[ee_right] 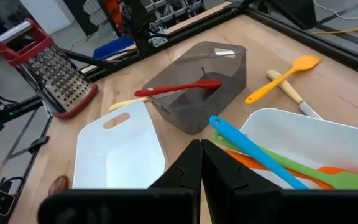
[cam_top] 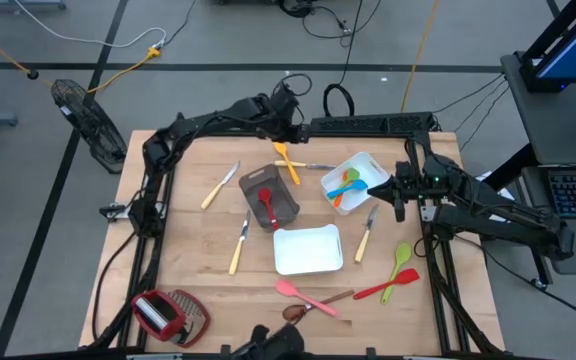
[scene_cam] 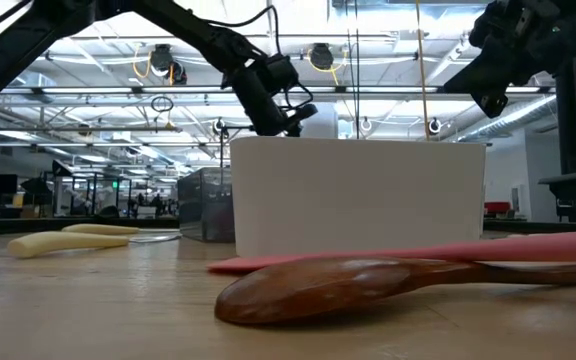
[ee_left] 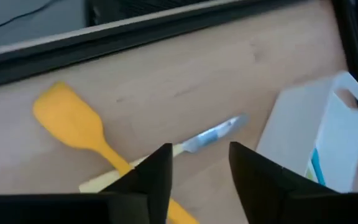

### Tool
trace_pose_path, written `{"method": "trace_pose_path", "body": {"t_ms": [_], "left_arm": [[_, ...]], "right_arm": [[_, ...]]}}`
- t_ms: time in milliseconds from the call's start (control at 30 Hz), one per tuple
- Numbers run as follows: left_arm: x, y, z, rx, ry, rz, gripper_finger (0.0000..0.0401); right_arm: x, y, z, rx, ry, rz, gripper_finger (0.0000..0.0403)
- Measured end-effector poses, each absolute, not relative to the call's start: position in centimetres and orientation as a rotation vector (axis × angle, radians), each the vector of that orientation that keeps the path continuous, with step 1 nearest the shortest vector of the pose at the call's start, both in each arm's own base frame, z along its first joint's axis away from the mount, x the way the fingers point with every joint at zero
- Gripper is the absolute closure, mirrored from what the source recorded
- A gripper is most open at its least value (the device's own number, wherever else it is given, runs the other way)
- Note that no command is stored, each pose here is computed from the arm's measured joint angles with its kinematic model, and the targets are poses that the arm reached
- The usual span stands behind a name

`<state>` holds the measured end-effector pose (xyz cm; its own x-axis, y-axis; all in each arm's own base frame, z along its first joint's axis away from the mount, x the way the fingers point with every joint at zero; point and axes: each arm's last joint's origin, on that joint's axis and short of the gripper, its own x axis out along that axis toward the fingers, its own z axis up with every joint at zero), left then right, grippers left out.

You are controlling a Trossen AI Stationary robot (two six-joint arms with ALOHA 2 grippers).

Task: Pick & Place Kitchen Items
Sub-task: Put the yellow spatula into the top white bin

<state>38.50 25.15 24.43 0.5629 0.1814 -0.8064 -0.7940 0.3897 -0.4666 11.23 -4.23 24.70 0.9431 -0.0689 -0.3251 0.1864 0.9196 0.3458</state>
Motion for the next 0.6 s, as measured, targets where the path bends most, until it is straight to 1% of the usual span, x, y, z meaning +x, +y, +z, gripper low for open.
{"method": "trace_pose_path", "body": {"t_ms": [67,133,267,367,433,533,600], "left_arm": [[38.0,25.8,24.4,-0.948,0.754,0.65,0.0222],[37.6,26.3,24.4,-0.866,0.778,0.603,0.0218],[37.6,26.3,24.4,-0.66,0.84,0.48,0.0223],[37.9,25.7,24.3,-0.581,0.869,0.425,0.0229],[38.1,25.2,24.3,-0.671,0.857,0.463,0.023],[38.4,24.8,24.4,-0.937,0.802,0.535,0.0231],[38.6,24.6,24.5,-1.041,0.781,0.533,0.0231]], "right_arm": [[11.2,-4.2,24.7,0.383,0.314,-0.133,0.0403],[11.2,-4.2,24.7,0.383,0.314,-0.134,0.0403],[11.2,-4.2,24.7,0.383,0.314,-0.136,0.0403],[11.2,-4.2,24.7,0.383,0.314,-0.138,0.0403],[11.2,-4.3,24.7,0.392,0.313,-0.14,0.0403],[11.2,-4.3,24.7,0.426,0.311,-0.149,0.0403],[11.2,-4.3,24.7,0.435,0.31,-0.152,0.0403]]}}
